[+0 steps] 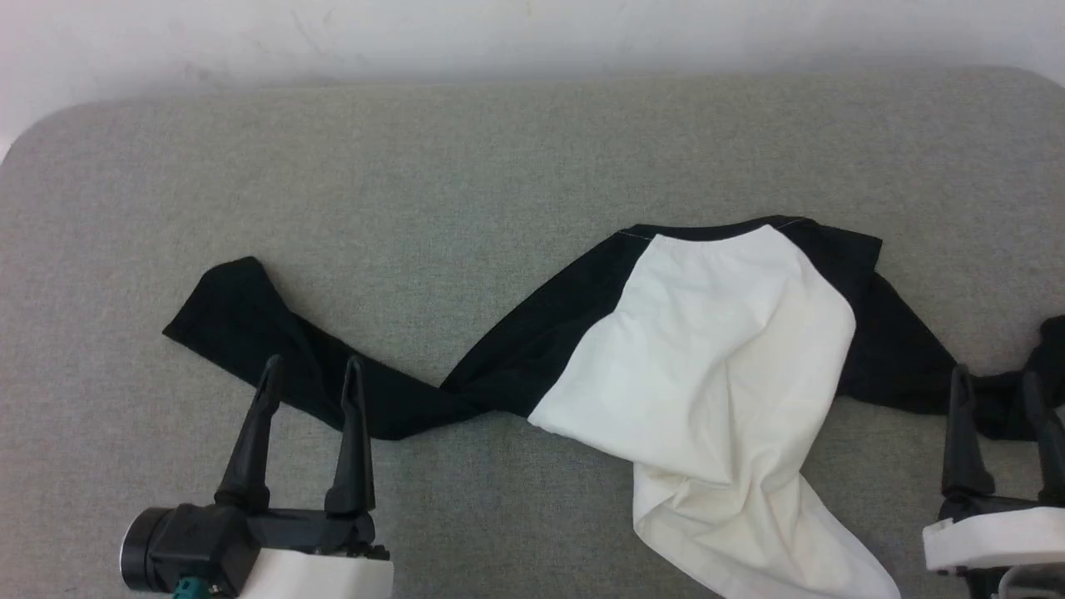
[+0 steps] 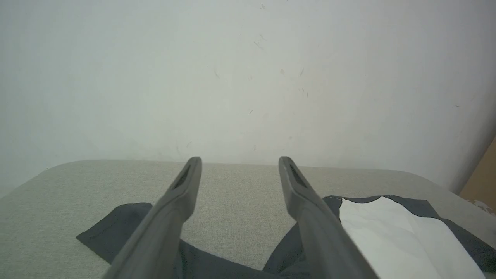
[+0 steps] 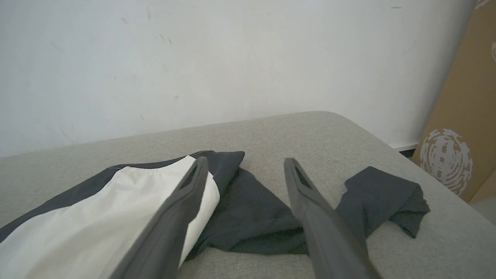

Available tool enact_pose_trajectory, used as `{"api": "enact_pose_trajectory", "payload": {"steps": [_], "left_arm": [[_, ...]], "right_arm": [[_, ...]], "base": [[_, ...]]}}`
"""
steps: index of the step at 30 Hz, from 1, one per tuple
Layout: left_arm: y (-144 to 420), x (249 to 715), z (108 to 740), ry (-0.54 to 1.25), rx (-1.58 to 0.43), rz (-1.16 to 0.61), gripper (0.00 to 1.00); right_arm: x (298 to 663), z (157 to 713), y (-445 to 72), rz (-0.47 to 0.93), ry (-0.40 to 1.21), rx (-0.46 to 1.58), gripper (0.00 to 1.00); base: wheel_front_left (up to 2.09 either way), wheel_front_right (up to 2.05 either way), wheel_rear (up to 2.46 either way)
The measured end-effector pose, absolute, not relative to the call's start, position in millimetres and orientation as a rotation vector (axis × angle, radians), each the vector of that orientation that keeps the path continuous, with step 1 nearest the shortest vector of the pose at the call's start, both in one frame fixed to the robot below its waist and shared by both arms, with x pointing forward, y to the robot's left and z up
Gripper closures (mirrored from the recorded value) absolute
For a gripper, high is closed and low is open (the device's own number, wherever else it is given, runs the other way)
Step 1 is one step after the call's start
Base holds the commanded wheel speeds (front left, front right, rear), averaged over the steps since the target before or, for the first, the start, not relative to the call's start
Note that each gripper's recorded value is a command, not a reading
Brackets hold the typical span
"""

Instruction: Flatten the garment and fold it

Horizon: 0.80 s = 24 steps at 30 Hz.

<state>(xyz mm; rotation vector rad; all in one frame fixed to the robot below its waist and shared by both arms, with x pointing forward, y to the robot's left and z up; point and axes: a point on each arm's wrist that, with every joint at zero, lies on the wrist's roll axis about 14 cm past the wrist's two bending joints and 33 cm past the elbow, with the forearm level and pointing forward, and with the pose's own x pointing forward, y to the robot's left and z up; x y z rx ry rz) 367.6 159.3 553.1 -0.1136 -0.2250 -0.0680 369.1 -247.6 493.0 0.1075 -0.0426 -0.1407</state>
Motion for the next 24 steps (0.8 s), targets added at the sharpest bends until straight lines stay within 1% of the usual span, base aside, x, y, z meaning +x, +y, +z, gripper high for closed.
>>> {"api": "enact_pose_trajectory", "payload": {"steps": [5,11,15,19,21,24], "left_arm": [[157,359,549,-0.209,-0.107,-0.062,0.00],[151,356,549,-0.206,-0.109,-0.080,0.00],[141,358,552,-0.217,-0.103,-0.143,0.00],[128,379,562,-0.253,-0.054,-0.242,0.00],[121,396,566,-0.241,-0.010,-0.298,0.00],[112,426,575,-0.198,-0.028,-0.346,0.00]], "right_arm": [[357,485,-250,-0.152,-0.026,0.114,0.00],[351,494,-251,-0.157,-0.057,0.123,0.00],[349,496,-251,-0.156,-0.062,0.120,0.00],[350,491,-246,-0.142,-0.046,0.121,0.00],[352,486,-242,-0.132,-0.030,0.124,0.00],[355,478,-237,-0.118,-0.007,0.133,0.00]], "base": [[0.00,0.00,0.00],[0.00,0.00,0.00],[0.00,0.00,0.00],[0.00,0.00,0.00],[0.00,0.00,0.00],[0.00,0.00,0.00]]}}
